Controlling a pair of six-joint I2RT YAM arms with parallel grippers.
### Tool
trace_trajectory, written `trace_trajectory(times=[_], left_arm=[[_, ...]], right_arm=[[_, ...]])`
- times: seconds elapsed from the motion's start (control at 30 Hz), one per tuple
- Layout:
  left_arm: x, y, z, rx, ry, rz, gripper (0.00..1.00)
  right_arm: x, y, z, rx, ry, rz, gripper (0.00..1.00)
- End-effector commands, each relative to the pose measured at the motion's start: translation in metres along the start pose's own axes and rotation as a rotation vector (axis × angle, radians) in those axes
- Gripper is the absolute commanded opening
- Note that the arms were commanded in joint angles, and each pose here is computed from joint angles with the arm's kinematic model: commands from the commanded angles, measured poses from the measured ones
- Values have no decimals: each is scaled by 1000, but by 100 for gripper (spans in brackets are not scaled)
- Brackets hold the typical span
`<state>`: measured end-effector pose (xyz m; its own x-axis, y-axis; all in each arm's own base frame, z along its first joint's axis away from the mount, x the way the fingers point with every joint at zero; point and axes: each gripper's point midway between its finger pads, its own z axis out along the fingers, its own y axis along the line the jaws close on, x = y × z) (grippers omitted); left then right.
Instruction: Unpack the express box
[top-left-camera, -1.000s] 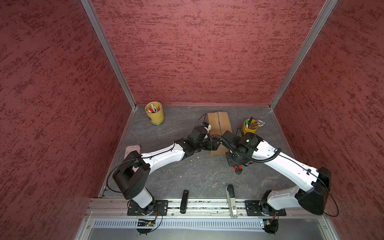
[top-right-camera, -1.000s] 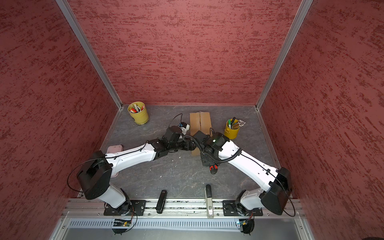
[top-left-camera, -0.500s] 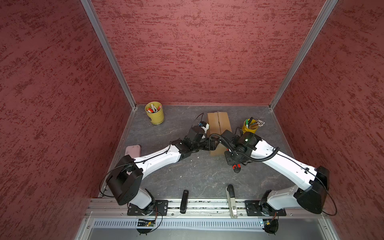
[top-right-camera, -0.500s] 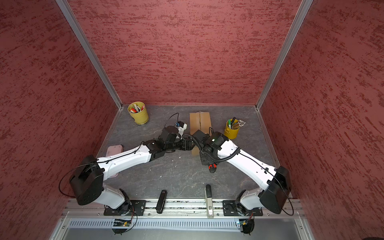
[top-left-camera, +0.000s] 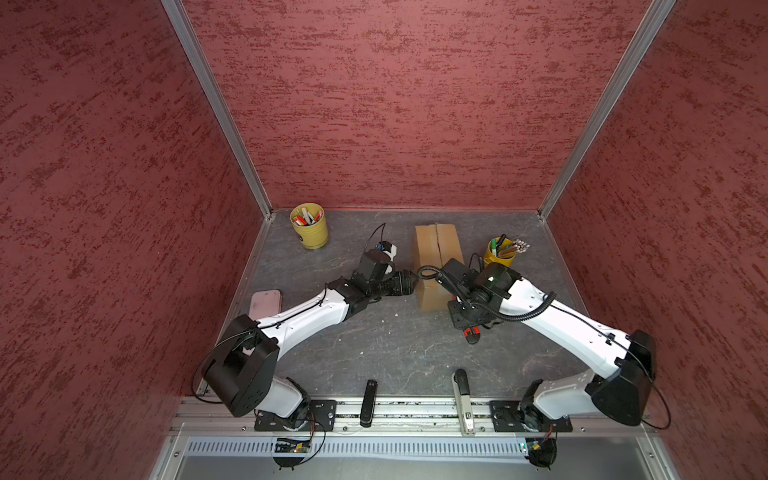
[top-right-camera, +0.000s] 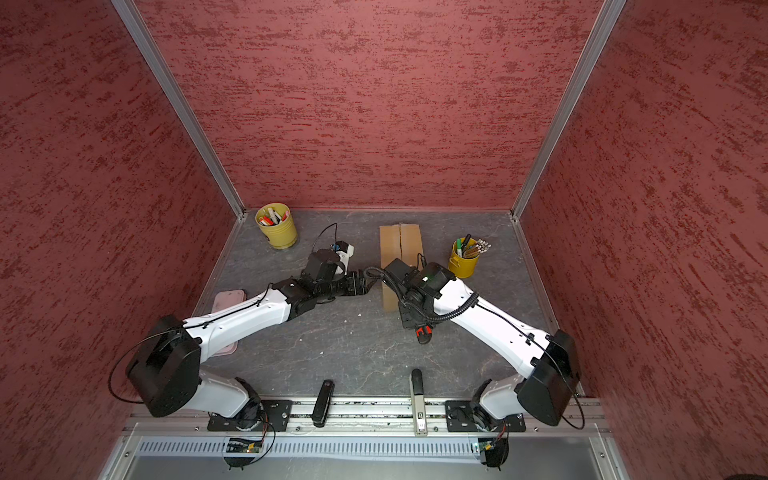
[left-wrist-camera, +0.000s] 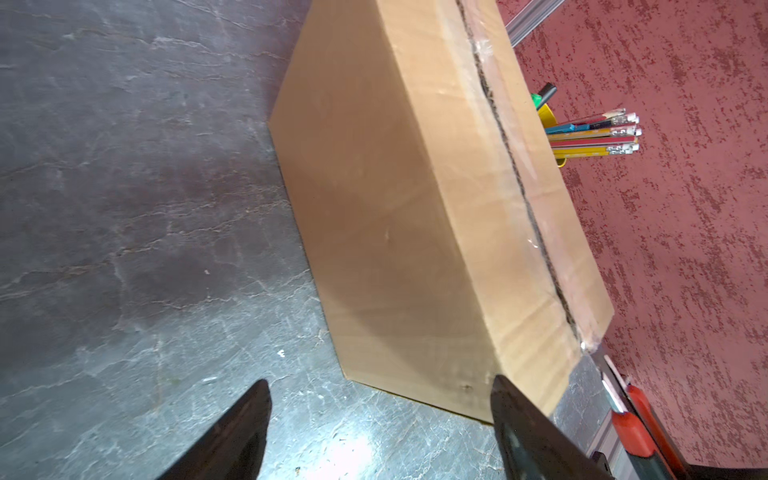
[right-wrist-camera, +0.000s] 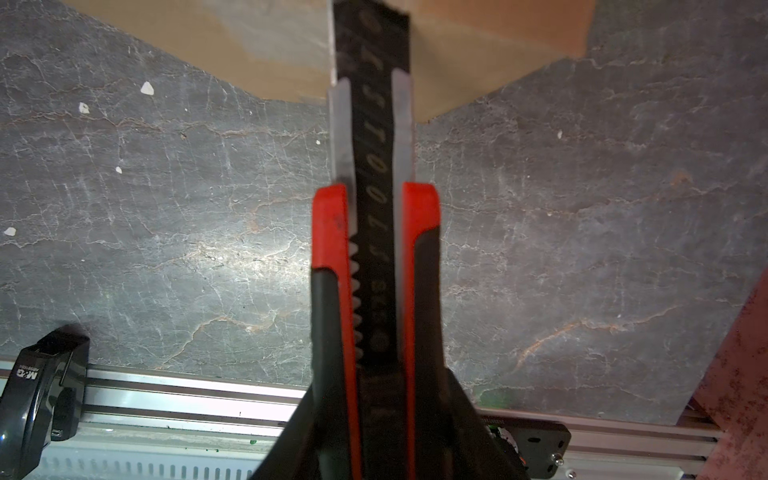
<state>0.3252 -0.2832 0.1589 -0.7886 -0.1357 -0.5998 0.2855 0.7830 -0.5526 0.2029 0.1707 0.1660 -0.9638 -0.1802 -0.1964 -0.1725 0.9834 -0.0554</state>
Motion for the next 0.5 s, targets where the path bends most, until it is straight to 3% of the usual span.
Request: trace_trajectory(times=[0.0,0.47], left_arm=[[-2,3,-3,-1,-11,-11,82],[8,1,9,17,26,-8,76]], right_arm=[[-11,2,-7,-3,-31,8,0],[-19,7,-2,11,-15,-9,0]])
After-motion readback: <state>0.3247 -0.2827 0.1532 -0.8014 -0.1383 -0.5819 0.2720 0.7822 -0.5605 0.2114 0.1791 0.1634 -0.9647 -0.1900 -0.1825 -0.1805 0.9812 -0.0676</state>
